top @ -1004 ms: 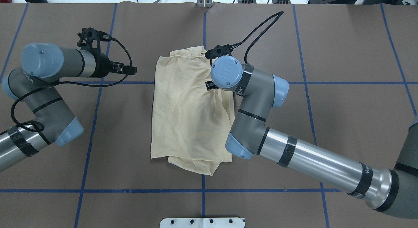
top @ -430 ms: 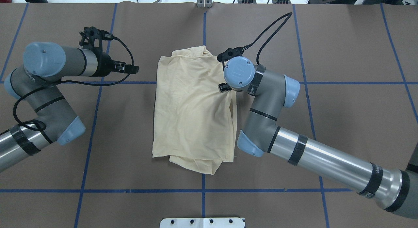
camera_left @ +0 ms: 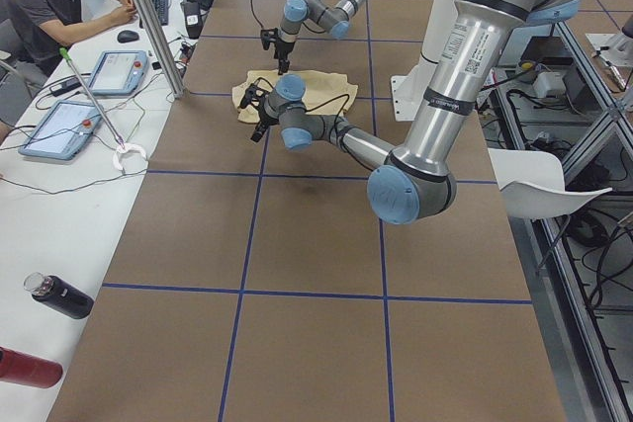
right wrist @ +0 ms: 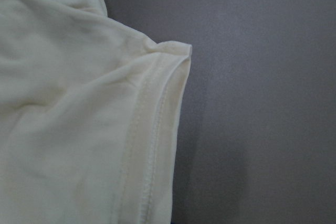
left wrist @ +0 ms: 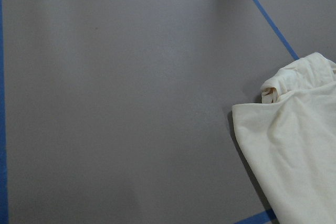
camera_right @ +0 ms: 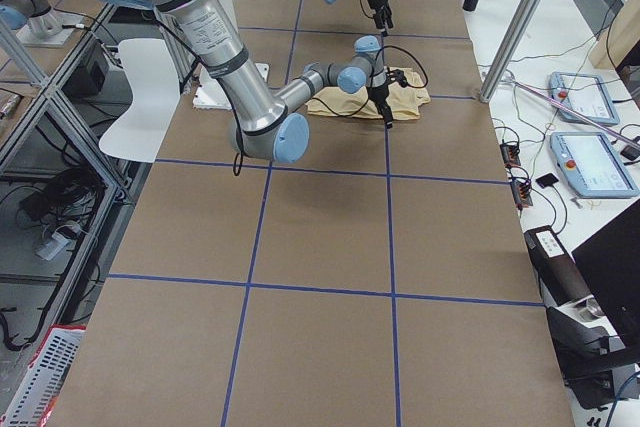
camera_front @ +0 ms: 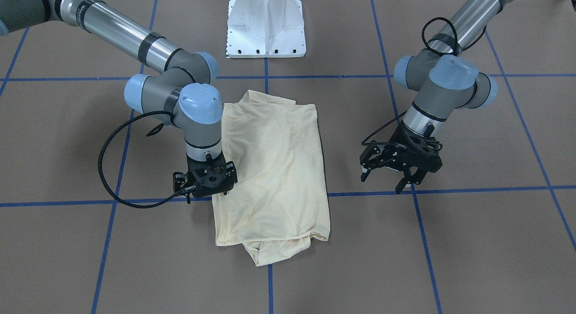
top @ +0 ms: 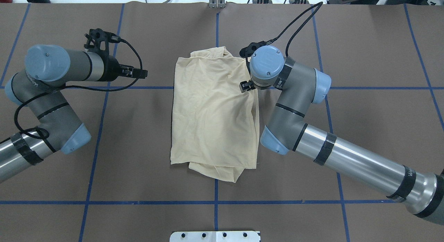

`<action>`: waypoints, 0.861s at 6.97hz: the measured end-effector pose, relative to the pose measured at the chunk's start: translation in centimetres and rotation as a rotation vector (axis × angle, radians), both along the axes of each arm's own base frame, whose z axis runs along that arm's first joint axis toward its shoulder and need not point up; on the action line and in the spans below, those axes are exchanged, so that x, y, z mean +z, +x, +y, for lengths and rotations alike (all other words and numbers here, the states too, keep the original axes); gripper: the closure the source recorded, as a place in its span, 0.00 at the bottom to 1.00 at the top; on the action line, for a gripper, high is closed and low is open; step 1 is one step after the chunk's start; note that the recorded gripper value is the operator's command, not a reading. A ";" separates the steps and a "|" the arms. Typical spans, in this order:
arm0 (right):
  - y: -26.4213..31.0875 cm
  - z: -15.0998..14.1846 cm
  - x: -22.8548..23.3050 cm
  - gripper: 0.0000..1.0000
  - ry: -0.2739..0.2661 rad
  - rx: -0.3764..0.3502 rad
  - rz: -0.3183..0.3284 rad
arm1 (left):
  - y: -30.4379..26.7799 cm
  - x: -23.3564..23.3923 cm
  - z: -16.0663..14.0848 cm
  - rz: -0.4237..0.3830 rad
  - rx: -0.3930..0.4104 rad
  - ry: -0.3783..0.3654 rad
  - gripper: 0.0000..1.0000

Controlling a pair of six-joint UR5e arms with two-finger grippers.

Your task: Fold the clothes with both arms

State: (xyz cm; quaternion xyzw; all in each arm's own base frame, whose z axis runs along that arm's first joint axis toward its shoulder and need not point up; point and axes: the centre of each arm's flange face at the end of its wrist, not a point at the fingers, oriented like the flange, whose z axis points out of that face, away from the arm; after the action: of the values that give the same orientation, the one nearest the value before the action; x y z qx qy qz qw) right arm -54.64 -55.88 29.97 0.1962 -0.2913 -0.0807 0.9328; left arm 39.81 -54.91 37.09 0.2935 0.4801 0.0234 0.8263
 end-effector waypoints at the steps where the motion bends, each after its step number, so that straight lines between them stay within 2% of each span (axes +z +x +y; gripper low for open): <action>1: 1.0 -0.4 -1.0 0.00 -0.011 -0.008 -0.034 | 0.0 -0.1 0.0 0.001 0.001 0.000 0.00; 3: 3.1 -0.1 -3.3 0.00 -0.056 -0.023 -0.127 | 0.1 -0.9 0.3 0.020 0.003 0.000 0.00; 4: 4.3 1.1 -3.9 0.00 -0.095 -0.018 -0.182 | 0.0 -1.8 0.8 0.052 0.005 -0.021 0.00; 6: 7.9 4.9 -4.2 0.00 -0.189 -0.006 -0.290 | 0.5 -4.6 3.9 0.187 0.050 -0.153 0.00</action>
State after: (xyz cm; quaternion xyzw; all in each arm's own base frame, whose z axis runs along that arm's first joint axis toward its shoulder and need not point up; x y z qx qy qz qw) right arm -46.76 -50.97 25.75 0.1164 -0.4299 -0.0268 0.8949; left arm 40.31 -50.97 32.53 0.2186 0.5625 -0.0200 0.7971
